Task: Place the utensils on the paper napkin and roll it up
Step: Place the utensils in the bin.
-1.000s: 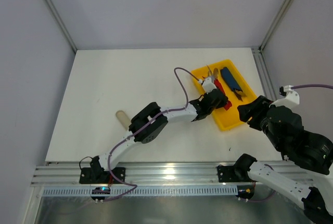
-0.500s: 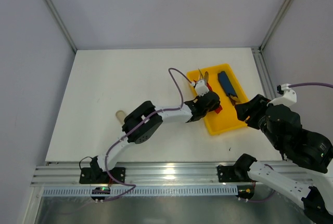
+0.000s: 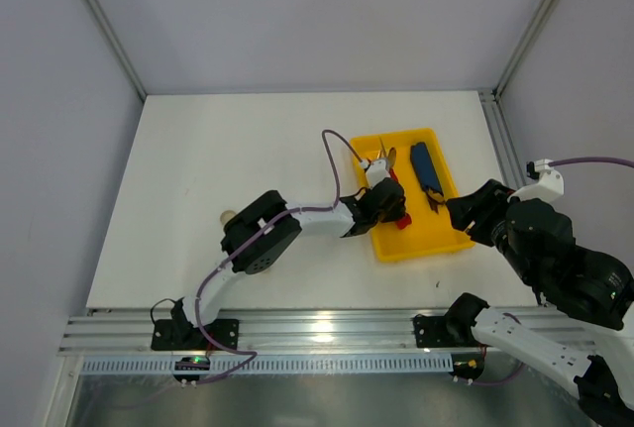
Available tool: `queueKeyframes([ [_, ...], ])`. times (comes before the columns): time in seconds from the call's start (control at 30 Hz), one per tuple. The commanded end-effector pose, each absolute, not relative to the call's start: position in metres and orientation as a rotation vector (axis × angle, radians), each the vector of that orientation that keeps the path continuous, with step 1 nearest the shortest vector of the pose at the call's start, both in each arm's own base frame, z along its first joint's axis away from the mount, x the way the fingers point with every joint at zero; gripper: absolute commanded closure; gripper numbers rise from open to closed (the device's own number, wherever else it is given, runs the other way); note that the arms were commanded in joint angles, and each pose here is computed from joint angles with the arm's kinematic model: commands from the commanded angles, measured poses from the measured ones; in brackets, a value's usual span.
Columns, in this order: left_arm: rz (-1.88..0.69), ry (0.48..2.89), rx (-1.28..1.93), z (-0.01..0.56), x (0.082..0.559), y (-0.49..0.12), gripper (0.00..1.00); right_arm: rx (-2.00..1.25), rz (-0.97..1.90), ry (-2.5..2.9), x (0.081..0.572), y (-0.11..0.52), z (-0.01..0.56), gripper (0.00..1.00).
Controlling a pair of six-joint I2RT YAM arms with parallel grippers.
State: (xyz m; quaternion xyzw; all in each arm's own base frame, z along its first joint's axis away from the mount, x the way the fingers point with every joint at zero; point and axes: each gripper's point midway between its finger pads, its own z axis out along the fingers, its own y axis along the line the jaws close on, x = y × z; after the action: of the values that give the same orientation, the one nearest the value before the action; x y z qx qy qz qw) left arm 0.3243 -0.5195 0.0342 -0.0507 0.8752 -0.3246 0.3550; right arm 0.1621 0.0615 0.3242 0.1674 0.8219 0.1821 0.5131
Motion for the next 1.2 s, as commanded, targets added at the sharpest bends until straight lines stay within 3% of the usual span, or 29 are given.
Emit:
queueKeyframes([
  [0.0,-1.024,2.171,-0.009,0.093,0.322,-0.546,1.0,0.402,0.443,1.949,0.167,0.064,0.331,0.41],
  [0.5,-1.244,2.252,-0.121,0.084,0.337,-0.568,1.0,0.395,0.422,1.953,0.169,0.063,0.327,0.41],
  [1.17,-1.268,2.326,-0.183,0.066,0.345,-0.575,1.0,0.383,0.425,1.962,0.172,0.068,0.324,0.41],
])
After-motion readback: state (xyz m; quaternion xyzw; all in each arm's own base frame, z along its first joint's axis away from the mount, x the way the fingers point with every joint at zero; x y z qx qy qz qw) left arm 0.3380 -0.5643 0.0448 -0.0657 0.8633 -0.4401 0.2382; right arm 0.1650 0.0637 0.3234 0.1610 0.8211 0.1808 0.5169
